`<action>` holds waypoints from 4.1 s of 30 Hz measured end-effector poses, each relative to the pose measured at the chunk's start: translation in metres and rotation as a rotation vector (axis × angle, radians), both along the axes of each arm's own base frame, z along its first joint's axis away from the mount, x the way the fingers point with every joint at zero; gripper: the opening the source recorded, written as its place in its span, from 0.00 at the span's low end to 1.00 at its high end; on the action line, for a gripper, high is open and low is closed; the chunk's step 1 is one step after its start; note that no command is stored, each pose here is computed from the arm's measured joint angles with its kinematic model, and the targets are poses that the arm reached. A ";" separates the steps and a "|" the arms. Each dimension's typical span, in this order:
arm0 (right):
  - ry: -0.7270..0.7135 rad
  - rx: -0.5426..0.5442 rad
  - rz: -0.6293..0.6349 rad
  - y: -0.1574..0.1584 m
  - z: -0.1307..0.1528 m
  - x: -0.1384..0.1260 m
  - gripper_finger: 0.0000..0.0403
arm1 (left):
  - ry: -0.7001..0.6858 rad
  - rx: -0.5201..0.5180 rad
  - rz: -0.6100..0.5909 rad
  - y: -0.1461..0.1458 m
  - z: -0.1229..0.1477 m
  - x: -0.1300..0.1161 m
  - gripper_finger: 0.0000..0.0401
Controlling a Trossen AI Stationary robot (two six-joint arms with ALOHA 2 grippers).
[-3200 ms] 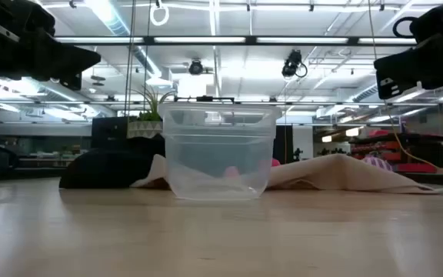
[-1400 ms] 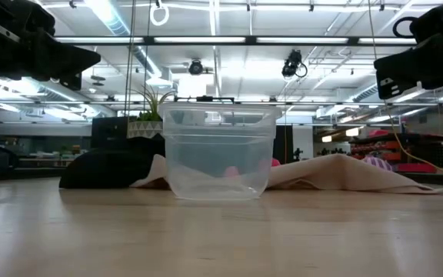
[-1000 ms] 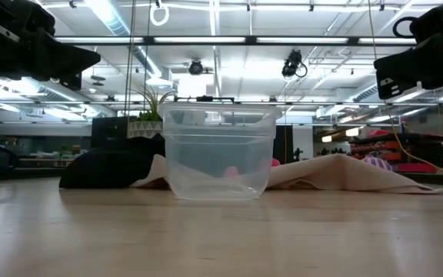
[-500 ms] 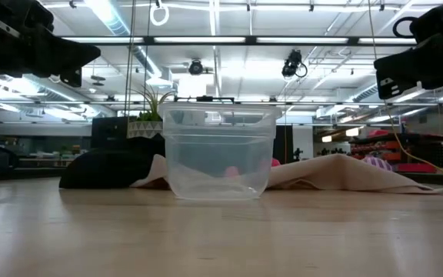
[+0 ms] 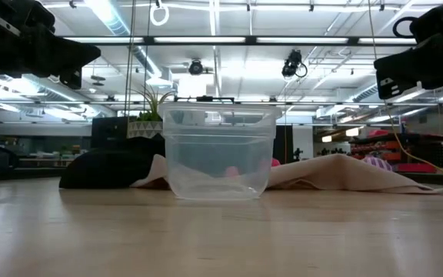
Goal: Pick and placing Produce into tupperware
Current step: Put the watermelon into the transparent container
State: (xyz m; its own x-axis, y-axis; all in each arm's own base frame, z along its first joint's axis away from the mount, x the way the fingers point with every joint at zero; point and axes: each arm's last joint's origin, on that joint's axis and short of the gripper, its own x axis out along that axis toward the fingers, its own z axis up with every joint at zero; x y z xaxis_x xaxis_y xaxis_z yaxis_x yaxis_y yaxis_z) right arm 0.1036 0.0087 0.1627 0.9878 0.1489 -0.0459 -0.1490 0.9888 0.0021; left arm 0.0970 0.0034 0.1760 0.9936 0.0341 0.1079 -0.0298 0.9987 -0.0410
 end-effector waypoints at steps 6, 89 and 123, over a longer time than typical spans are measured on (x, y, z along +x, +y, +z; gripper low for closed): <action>0.001 -0.006 -0.005 0.000 0.000 0.000 0.03 | 0.000 0.000 0.010 0.000 0.000 0.000 0.06; -0.733 0.912 -0.523 -0.022 0.061 -0.019 0.03 | -0.780 -0.314 0.448 0.014 0.067 -0.038 0.13; -0.135 0.580 -0.898 -0.094 0.251 0.038 0.11 | -0.246 -0.260 1.169 0.026 0.298 -0.036 0.20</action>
